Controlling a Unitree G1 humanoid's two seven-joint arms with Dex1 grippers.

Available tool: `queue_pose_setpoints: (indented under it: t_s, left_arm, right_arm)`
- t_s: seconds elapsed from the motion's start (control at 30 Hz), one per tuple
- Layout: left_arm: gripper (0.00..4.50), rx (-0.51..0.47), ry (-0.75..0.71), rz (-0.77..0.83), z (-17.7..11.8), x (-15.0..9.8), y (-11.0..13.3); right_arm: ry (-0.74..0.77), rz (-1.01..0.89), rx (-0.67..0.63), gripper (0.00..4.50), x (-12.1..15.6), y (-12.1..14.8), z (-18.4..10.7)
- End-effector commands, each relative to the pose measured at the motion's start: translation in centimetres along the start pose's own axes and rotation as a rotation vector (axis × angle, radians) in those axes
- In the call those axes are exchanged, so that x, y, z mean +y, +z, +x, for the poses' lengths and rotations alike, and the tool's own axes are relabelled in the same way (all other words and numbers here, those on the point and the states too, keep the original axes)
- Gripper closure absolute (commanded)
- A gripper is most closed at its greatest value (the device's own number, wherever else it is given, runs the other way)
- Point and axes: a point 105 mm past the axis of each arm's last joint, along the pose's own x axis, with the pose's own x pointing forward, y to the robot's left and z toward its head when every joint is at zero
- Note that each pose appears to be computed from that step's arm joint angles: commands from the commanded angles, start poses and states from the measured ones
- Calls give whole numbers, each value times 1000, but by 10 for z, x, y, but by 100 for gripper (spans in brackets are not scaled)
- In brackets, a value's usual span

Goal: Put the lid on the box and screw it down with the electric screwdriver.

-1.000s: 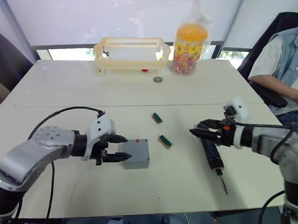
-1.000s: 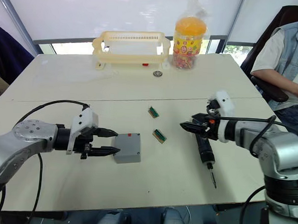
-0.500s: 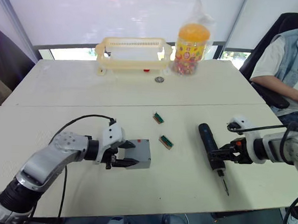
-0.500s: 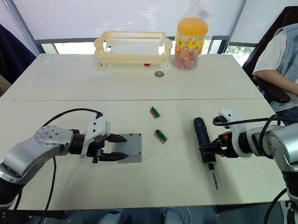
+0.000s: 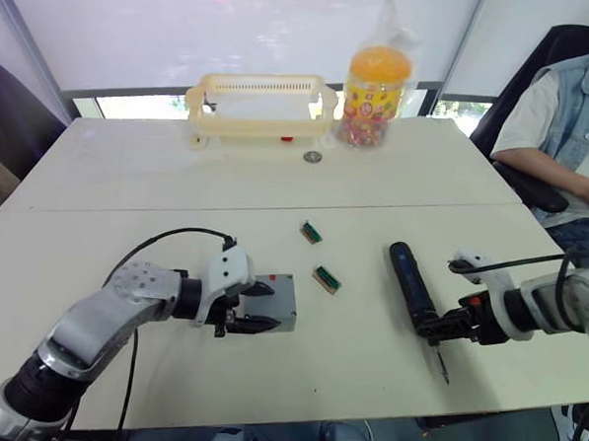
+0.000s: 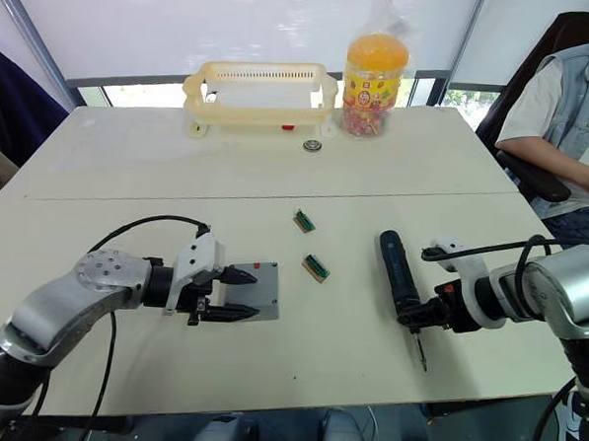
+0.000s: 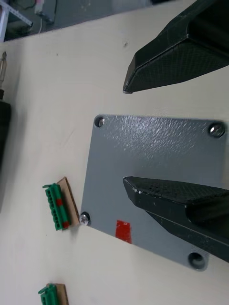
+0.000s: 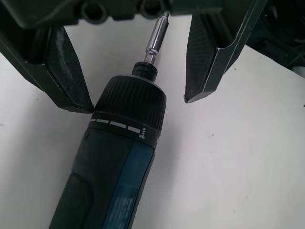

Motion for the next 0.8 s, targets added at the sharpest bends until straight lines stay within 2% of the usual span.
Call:
queue_pose_setpoints:
  t_s: [0.03, 0.23, 0.47, 0.53, 0.6, 0.63, 0.7, 0.8]
  left_arm:
    - [168, -50, -9, 39, -6, -4, 18]
    - [168, -102, -74, 13, -7, -14, 29]
    - [168, -127, -145, 10, -3, -26, 35]
    - [163, -129, -144, 10, -2, -26, 36]
    - [163, -130, -142, 9, -1, -25, 36]
    - [163, -130, -136, 8, -2, -25, 35]
    - [163, -127, -122, 4, -3, -23, 34]
    - [163, -118, -72, -6, -9, -14, 30]
  right_arm:
    - [-22, 7, -22, 121, -4, 9, -4]
    - [-19, 18, -7, 121, -4, 14, 3]
    - [-20, 35, 52, 121, -6, 6, 13]
    - [-31, 33, 48, 174, -9, 8, 16]
    - [-31, 34, 47, 253, -10, 9, 17]
    - [-32, 37, 51, 272, -10, 8, 17]
    - [-37, 38, 60, 272, -11, 4, 17]
    - [-53, 25, 4, 272, -13, 12, 12]
